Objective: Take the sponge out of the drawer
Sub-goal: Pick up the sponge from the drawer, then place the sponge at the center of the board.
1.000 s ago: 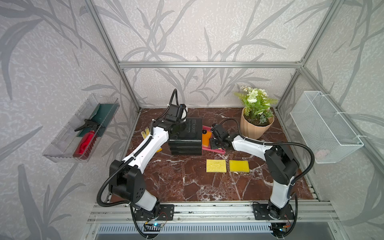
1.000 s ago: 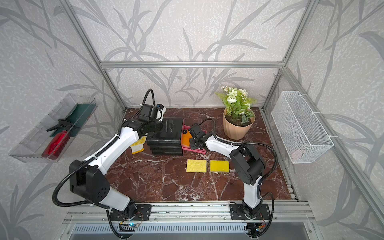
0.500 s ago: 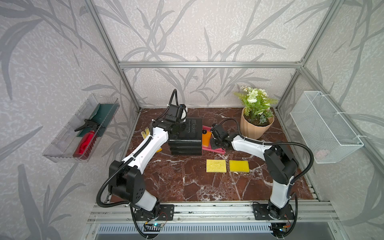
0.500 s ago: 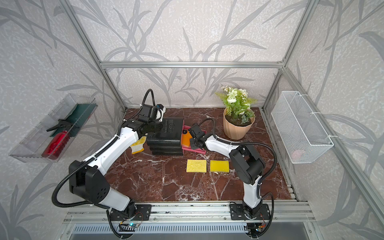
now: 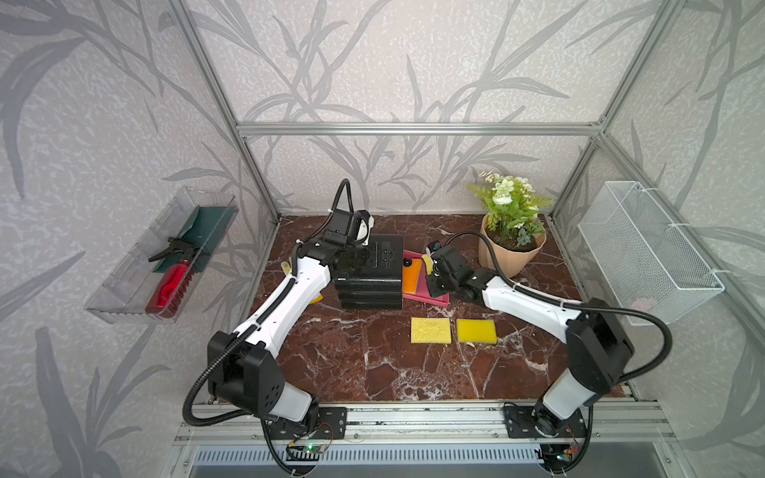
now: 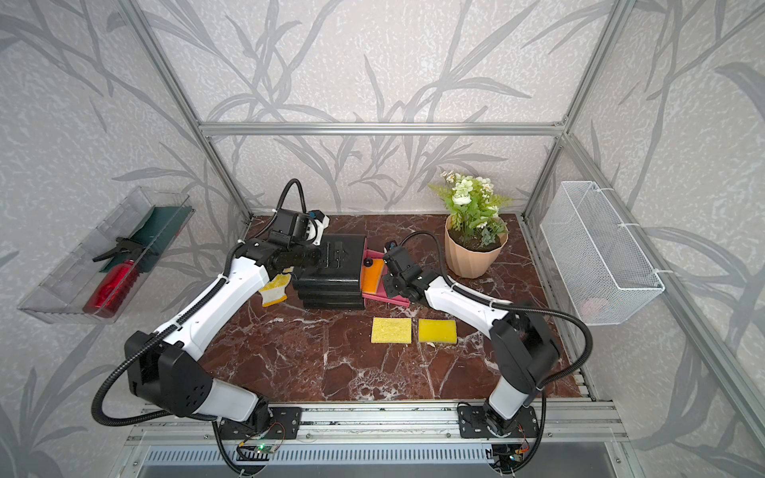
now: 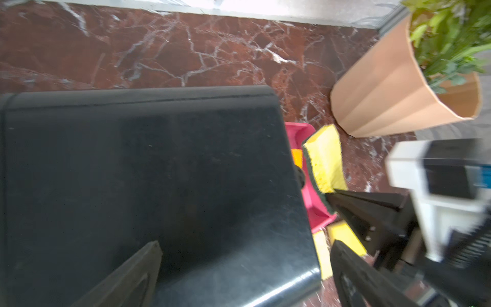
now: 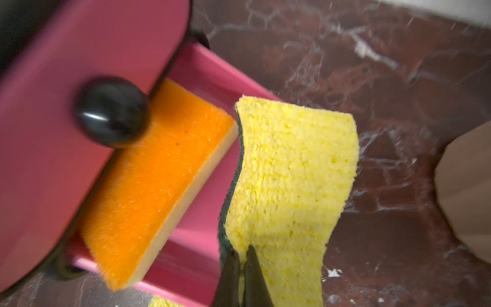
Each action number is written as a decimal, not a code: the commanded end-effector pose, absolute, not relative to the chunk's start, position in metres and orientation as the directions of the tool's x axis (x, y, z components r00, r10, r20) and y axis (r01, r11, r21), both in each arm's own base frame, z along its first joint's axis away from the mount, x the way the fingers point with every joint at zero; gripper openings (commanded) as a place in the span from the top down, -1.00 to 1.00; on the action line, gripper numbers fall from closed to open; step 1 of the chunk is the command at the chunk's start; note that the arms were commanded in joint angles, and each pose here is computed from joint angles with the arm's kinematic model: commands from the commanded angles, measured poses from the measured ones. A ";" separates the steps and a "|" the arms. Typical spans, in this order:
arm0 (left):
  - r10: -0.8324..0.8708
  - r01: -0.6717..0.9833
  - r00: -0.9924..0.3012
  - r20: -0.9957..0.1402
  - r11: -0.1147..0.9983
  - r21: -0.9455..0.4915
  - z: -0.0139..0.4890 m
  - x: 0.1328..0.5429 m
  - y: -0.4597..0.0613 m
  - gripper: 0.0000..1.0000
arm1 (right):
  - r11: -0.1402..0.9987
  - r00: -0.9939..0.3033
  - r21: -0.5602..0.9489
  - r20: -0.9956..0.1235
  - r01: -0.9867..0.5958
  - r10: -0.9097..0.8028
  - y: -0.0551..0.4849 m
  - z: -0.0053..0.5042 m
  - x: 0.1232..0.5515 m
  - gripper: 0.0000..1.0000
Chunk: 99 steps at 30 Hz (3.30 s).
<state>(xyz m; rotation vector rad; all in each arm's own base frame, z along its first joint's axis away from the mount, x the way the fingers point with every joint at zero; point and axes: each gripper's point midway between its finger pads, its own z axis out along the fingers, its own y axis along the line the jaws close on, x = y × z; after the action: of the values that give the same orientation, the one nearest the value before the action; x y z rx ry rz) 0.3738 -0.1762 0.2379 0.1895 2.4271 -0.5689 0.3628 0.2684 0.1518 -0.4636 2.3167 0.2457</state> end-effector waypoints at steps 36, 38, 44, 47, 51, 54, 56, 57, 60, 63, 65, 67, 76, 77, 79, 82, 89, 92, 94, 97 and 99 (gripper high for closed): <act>0.195 0.434 -0.883 -0.427 0.687 -0.583 0.249 0.315 -0.252 0.70 | 0.382 -0.039 -0.268 -0.774 -0.884 -0.632 0.321 0.245 0.272 0.97; 0.191 0.428 -0.884 -0.426 0.695 -0.578 0.247 0.314 -0.250 1.00 | 0.394 -0.038 -0.260 -0.793 -0.882 -0.608 0.324 0.248 0.272 0.97; 0.163 0.428 -0.873 -0.461 0.708 -0.561 0.252 0.311 -0.246 1.00 | 0.444 -0.060 -0.246 -0.819 -0.861 -0.571 0.326 0.256 0.274 0.77; 0.127 0.416 -0.863 -0.489 0.728 -0.545 0.256 0.311 -0.239 1.00 | 0.514 -0.093 -0.232 -0.843 -0.826 -0.529 0.319 0.265 0.280 0.27; 0.066 0.375 -0.850 -0.523 0.772 -0.513 0.257 0.305 -0.222 1.00 | 0.629 -0.125 -0.199 -0.893 -0.751 -0.432 0.302 0.284 0.284 -0.44; 0.011 0.332 -0.843 -0.538 0.798 -0.503 0.251 0.295 -0.209 1.00 | 0.706 -0.154 -0.163 -0.919 -0.689 -0.363 0.284 0.292 0.285 -0.66; -0.020 0.302 -0.836 -0.549 0.818 -0.490 0.244 0.287 -0.200 1.00 | 0.752 -0.183 -0.138 -0.927 -0.644 -0.327 0.272 0.292 0.286 -0.75; -0.045 0.283 -0.827 -0.561 0.829 -0.482 0.242 0.283 -0.194 1.00 | 0.771 -0.196 -0.126 -0.930 -0.624 -0.311 0.267 0.292 0.286 -0.77; -0.109 0.217 -0.824 -0.556 0.847 -0.486 0.221 0.267 -0.181 1.00 | 0.804 -0.226 -0.087 -0.937 -0.588 -0.266 0.256 0.290 0.283 -0.78; -0.169 0.164 -0.822 -0.543 0.844 -0.510 0.200 0.253 -0.171 1.00 | 0.809 -0.240 -0.053 -0.942 -0.585 -0.236 0.252 0.286 0.279 -0.81; -0.220 0.121 -0.818 -0.532 0.837 -0.534 0.189 0.249 -0.166 1.00 | 0.812 -0.254 -0.036 -0.941 -0.583 -0.223 0.251 0.283 0.277 -0.82; -0.248 0.112 -0.810 -0.531 0.823 -0.556 0.179 0.246 -0.166 1.00 | 0.812 -0.279 -0.016 -0.935 -0.584 -0.219 0.252 0.276 0.276 -0.82; -0.296 0.104 -0.785 -0.544 0.803 -0.587 0.130 0.250 -0.172 1.00 | 0.827 -0.329 0.014 -0.921 -0.563 -0.208 0.245 0.257 0.272 -0.85; -0.284 0.108 -0.787 -0.547 0.810 -0.577 0.127 0.250 -0.172 1.00 | 0.829 -0.330 0.014 -0.921 -0.558 -0.207 0.244 0.256 0.272 -0.85; -0.266 0.104 -0.795 -0.545 0.826 -0.554 0.115 0.250 -0.171 1.00 | 0.830 -0.335 0.011 -0.918 -0.557 -0.213 0.243 0.253 0.272 -0.85; -0.268 0.087 -0.802 -0.534 0.832 -0.547 0.099 0.253 -0.171 1.00 | 0.830 -0.340 0.010 -0.915 -0.558 -0.218 0.244 0.251 0.272 -0.85; -0.263 0.044 -0.807 -0.529 0.866 -0.498 0.075 0.255 -0.163 1.00 | 0.835 -0.343 -0.001 -0.911 -0.550 -0.228 0.242 0.248 0.273 -0.85; -0.259 0.031 -0.811 -0.524 0.876 -0.480 0.068 0.255 -0.160 1.00 | 0.836 -0.347 -0.006 -0.908 -0.549 -0.235 0.243 0.245 0.275 -0.85; -0.259 0.019 -0.816 -0.517 0.882 -0.471 0.063 0.255 -0.158 1.00 | 0.834 -0.350 -0.007 -0.906 -0.551 -0.239 0.244 0.243 0.275 -0.85; -0.265 0.012 -0.813 -0.519 0.883 -0.469 0.064 0.257 -0.158 0.80 | 0.834 -0.354 -0.010 -0.903 -0.551 -0.244 0.245 0.242 0.276 -0.85; -0.264 0.007 -0.812 -0.521 0.888 -0.461 0.064 0.257 -0.156 0.61 | 0.833 -0.353 -0.014 -0.902 -0.553 -0.249 0.246 0.241 0.276 -0.85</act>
<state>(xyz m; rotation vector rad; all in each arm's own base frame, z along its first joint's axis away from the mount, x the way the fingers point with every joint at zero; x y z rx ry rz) 0.2530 -0.1610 0.0635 -0.1587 2.4748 -0.6407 0.2734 0.2470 0.2434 -0.6046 1.9423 0.3772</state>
